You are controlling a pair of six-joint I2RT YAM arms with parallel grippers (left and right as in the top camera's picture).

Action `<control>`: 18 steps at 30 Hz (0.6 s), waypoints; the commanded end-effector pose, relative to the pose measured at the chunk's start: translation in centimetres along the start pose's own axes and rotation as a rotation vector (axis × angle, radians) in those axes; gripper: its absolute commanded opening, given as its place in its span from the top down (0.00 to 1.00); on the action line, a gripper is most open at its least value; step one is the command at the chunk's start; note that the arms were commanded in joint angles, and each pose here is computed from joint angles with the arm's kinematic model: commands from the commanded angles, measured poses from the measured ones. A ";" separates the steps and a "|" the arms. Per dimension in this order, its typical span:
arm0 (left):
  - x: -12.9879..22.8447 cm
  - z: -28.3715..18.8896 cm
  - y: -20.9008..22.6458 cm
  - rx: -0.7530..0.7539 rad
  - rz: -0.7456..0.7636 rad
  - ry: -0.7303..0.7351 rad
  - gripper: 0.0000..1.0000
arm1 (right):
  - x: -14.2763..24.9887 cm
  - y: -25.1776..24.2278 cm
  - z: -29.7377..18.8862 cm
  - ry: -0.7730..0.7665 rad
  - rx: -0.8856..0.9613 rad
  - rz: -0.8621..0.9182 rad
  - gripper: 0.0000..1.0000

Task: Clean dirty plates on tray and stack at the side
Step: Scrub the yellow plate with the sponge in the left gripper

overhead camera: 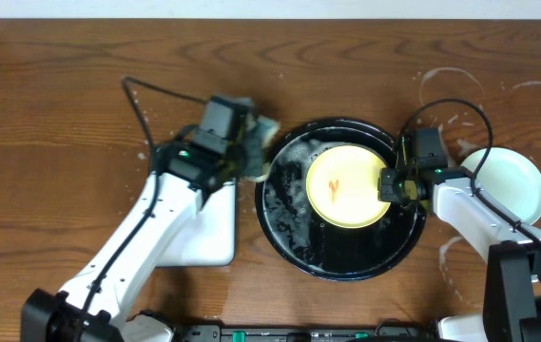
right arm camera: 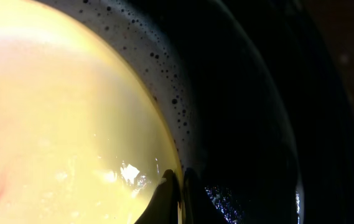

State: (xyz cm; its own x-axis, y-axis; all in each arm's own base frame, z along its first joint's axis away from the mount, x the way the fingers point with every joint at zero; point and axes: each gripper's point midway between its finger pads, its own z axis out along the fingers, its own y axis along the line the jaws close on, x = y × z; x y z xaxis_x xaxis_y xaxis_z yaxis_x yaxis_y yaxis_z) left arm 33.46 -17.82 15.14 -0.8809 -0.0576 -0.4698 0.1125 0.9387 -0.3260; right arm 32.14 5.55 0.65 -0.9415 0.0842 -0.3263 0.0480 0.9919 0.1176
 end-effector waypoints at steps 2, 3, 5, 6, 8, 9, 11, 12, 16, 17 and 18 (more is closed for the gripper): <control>2.0 2.6 -6.7 0.219 -0.072 0.120 0.92 | -0.1 0.0 0.0 0.005 -0.029 -0.045 0.99; 2.6 3.5 -7.5 0.238 -0.082 0.144 0.93 | 0.0 0.1 0.0 0.010 -0.035 -0.045 0.99; 4.0 5.3 -9.3 0.284 -0.099 0.203 0.92 | 0.2 0.1 0.0 0.019 -0.040 -0.047 0.99; 4.8 6.3 -10.4 0.311 -0.112 0.232 0.93 | 0.3 0.1 0.0 0.024 -0.039 -0.047 0.99; 5.8 8.1 -11.8 0.337 -0.132 0.262 0.93 | 0.5 0.1 0.0 0.032 -0.037 -0.046 0.99; 6.3 8.9 -12.3 0.343 -0.132 0.269 0.93 | 0.6 0.0 0.0 0.034 -0.037 -0.046 0.99; 7.4 10.8 -13.4 0.356 -0.128 0.282 0.92 | 0.7 0.0 0.0 0.038 -0.037 -0.046 0.99; 8.3 12.3 -13.6 0.353 -0.138 0.299 0.93 | 0.7 0.0 0.0 0.039 -0.036 -0.045 0.99; 10.1 15.5 -11.4 0.257 -0.144 0.328 0.93 | 0.7 0.0 0.0 0.040 -0.036 -0.045 0.99; 10.6 16.4 -10.3 0.212 -0.131 0.331 0.93 | 0.8 0.0 0.0 0.041 -0.037 -0.046 0.99; 10.9 17.1 -9.2 0.163 -0.112 0.325 0.92 | 0.8 0.0 0.0 0.043 -0.036 -0.045 0.99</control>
State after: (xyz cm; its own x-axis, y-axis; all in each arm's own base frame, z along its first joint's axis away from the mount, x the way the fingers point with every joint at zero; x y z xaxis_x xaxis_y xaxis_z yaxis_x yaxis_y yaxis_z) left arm 30.01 -35.02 2.58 -0.9887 0.0014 -0.1502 0.0937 0.7871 -0.6096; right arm 31.71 5.81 0.64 -0.9509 0.0562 -0.3043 0.0091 0.9880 0.1540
